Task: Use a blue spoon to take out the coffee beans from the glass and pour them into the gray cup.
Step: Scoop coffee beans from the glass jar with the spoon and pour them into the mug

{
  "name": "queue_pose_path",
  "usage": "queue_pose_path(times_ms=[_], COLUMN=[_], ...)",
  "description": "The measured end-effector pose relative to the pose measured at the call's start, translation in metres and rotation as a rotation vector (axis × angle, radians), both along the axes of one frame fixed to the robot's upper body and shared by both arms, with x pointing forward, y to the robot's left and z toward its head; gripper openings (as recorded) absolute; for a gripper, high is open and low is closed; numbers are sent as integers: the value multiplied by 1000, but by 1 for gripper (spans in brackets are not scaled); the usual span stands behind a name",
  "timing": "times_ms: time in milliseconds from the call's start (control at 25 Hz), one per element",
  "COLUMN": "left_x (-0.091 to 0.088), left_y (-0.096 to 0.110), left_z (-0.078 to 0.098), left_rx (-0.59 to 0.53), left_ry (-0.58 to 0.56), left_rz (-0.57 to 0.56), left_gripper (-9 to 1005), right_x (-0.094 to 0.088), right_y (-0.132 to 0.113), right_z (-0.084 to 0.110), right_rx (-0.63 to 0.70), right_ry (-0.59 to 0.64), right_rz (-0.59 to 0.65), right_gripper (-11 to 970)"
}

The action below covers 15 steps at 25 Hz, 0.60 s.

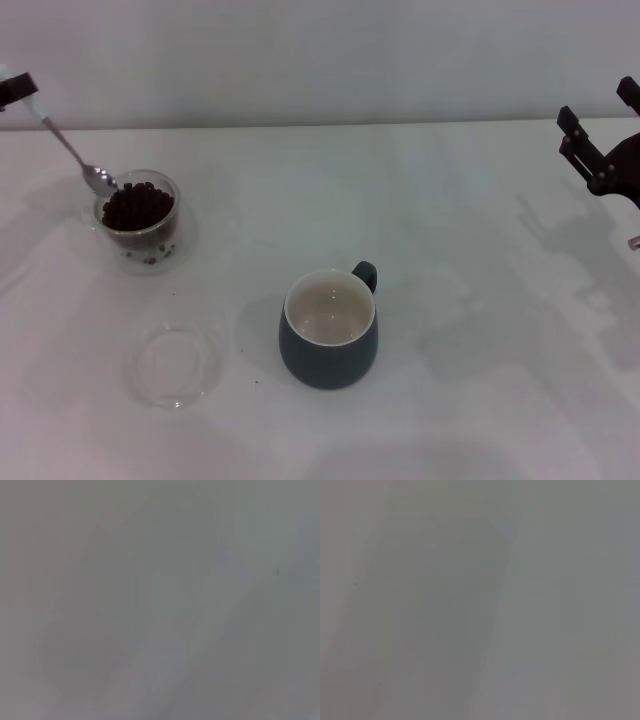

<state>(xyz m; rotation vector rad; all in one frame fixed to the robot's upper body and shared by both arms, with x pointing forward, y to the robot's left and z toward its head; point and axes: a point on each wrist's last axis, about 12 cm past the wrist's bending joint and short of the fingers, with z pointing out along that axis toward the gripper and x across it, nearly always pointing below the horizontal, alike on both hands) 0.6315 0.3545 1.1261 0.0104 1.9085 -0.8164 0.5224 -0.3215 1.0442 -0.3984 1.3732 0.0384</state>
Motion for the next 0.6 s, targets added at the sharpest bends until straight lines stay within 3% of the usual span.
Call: queue_pose_path(times_ms=[440, 600], left_x=[9, 7], left_y=[-26, -27], left_z=[-9, -14], left_rx=[70, 71], left_ry=[65, 82], left_rz=[-44, -38], left_gripper=[127, 126], right_x=[5, 5], right_y=[5, 5], right_z=[3, 3], right_rx=[7, 8], right_ry=[-8, -7], right_rz=[18, 20], right_gripper=[741, 741])
